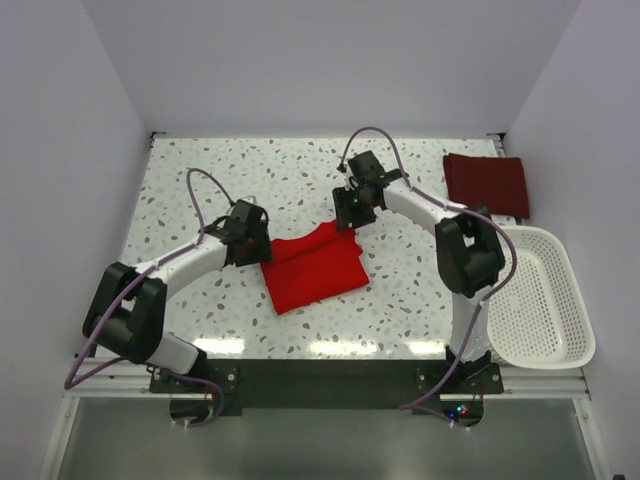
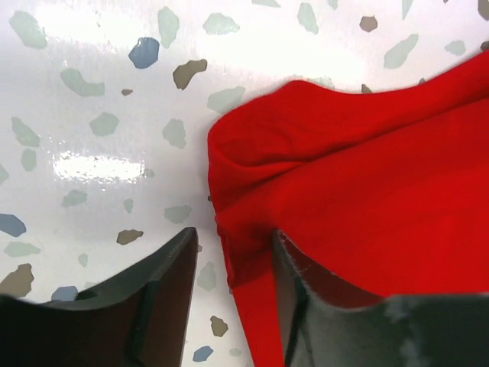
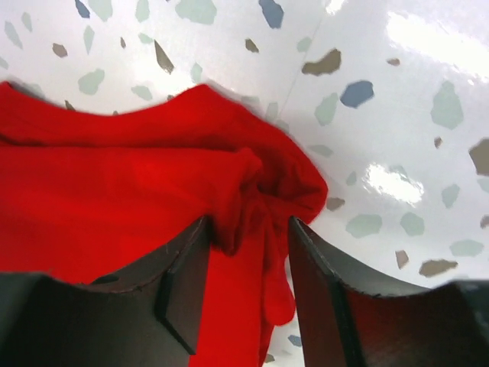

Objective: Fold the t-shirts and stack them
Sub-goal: Fold the tshirt

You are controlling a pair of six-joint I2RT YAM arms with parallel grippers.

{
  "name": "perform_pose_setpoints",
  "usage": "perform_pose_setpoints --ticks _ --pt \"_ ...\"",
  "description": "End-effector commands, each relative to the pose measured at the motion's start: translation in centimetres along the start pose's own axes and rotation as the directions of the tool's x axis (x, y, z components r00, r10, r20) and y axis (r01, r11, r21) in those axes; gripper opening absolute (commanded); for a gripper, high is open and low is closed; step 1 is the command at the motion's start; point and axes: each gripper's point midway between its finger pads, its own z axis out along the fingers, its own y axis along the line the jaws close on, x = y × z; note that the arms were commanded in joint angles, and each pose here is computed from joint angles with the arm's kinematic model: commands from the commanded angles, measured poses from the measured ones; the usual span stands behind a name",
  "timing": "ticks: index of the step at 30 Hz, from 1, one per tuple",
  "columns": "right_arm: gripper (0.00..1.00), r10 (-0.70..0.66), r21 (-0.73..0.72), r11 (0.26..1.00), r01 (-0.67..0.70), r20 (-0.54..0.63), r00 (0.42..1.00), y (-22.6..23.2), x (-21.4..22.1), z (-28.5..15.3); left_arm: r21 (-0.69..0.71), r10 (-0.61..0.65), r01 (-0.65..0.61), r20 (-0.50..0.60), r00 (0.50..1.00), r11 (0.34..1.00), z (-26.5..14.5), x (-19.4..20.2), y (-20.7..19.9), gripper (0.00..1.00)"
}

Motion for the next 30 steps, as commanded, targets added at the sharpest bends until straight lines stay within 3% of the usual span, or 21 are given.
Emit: perform_pose_setpoints --ticks 1,3,7,13,17,20,25,30 --pt "0.54 0.035 0.009 0.999 -0.038 0.221 0.975 0.2 -3.4 -3.9 0.071 -0.022 0.01 0.17 0.985 0.997 -2.1 -4.8 -1.7 0.56" --pt "0.56 0.048 -0.018 0.999 -0.045 0.299 0.953 0.8 -4.0 -6.6 0.13 -0.026 -0.005 0.241 0.97 0.992 -4.1 -6.1 -2.5 0.71" --pt "0.55 0.022 -0.216 0.975 0.057 0.349 0.937 4.1 -2.5 -8.1 0.234 -0.026 -0.044 0.288 0.957 0.971 -6.3 -4.9 -3.3 0.74" --pt "0.5 0.002 -0.429 0.89 0.155 0.344 0.939 7.8 -2.2 -7.2 0.414 -0.026 -0.085 0.254 0.967 0.906 -5.5 -1.8 -5.9 0.56" --pt "0.47 0.044 -0.558 0.817 0.145 0.311 0.949 9.7 -3.0 -5.5 0.426 -0.049 -0.071 0.262 0.964 0.902 -3.6 -3.4 -7.1 0.39" --pt "0.47 0.083 -0.548 0.831 0.097 0.295 0.952 8.9 -3.9 -2.6 0.405 -0.096 -0.029 0.285 0.954 0.914 -1.8 -5.7 -7.2 0.32" --pt "0.46 0.22 -0.544 0.839 -0.034 0.281 0.934 4.7 -5.7 2.2 0.367 -0.144 0.049 0.234 0.962 0.929 3.0 -7.2 -6.7 0.3" --pt "0.46 0.336 -0.596 0.794 -0.118 0.268 0.903 2.3 -7.1 2.4 0.36 -0.109 0.05 0.147 0.983 0.932 6.2 -6.6 -7.2 0.3"
